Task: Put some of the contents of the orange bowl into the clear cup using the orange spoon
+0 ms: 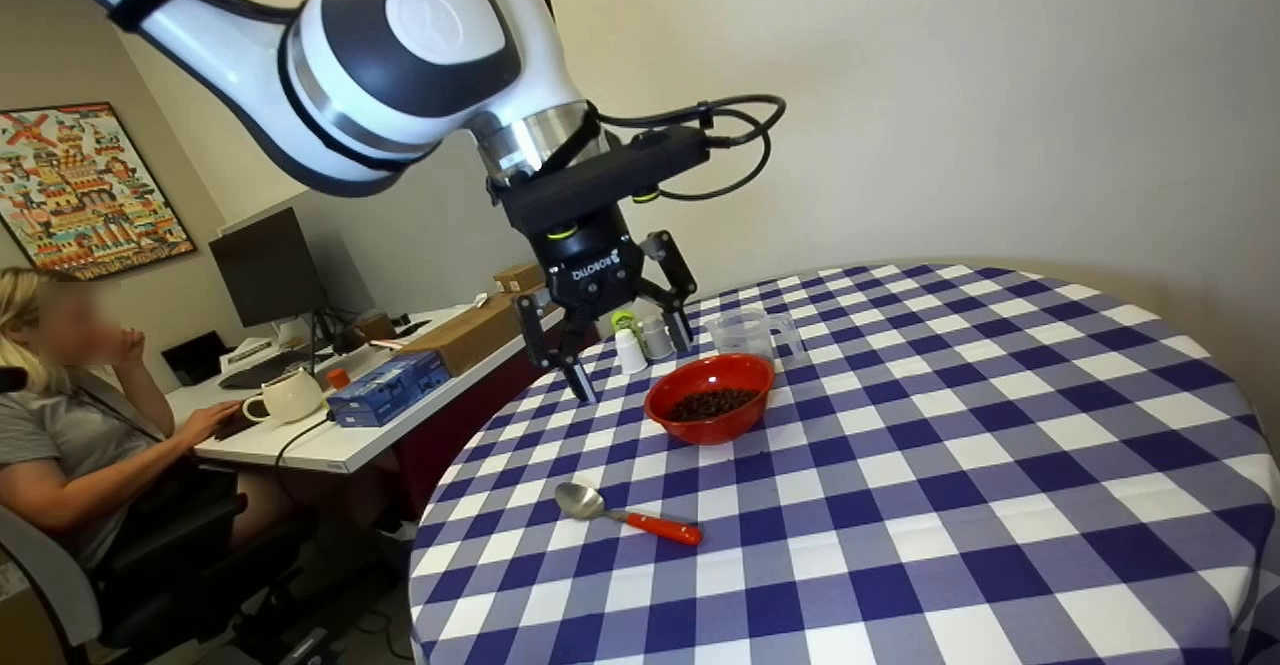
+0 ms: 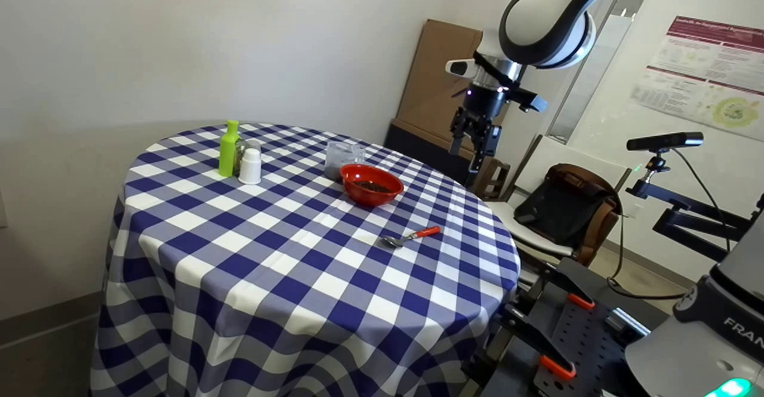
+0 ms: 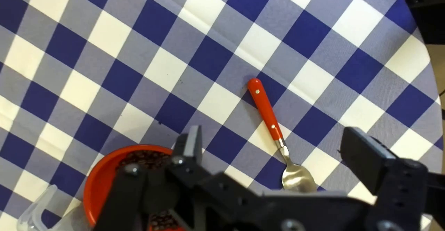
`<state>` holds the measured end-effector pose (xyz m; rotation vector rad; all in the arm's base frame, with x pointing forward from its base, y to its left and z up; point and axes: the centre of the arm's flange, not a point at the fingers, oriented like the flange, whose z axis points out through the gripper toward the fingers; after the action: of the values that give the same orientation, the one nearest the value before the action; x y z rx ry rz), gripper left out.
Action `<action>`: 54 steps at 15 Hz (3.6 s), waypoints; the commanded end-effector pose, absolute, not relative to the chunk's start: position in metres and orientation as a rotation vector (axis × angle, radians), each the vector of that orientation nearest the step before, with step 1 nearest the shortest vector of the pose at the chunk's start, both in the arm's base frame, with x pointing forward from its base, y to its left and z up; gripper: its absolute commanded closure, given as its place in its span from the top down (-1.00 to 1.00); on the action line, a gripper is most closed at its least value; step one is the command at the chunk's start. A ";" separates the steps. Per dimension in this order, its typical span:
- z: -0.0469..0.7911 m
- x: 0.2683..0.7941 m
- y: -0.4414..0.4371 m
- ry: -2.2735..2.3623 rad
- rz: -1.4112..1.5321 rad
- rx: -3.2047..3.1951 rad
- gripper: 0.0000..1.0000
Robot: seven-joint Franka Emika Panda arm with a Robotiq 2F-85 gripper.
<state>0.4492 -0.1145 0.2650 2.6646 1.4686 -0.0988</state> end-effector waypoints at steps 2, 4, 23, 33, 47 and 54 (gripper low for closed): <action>0.227 0.458 -0.117 1.575 -0.147 2.593 1.00; 0.211 0.458 -0.116 1.601 -0.165 2.569 1.00; 0.110 0.457 -0.090 1.883 -0.289 2.396 1.00; 0.097 0.452 -0.083 1.956 -0.274 2.334 -0.16; 0.147 0.460 -0.088 1.976 -0.214 2.275 -0.90; 0.231 0.483 -0.076 1.821 -0.080 2.425 -0.90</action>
<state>0.4793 -0.0783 0.1856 2.3778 1.8934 -0.1487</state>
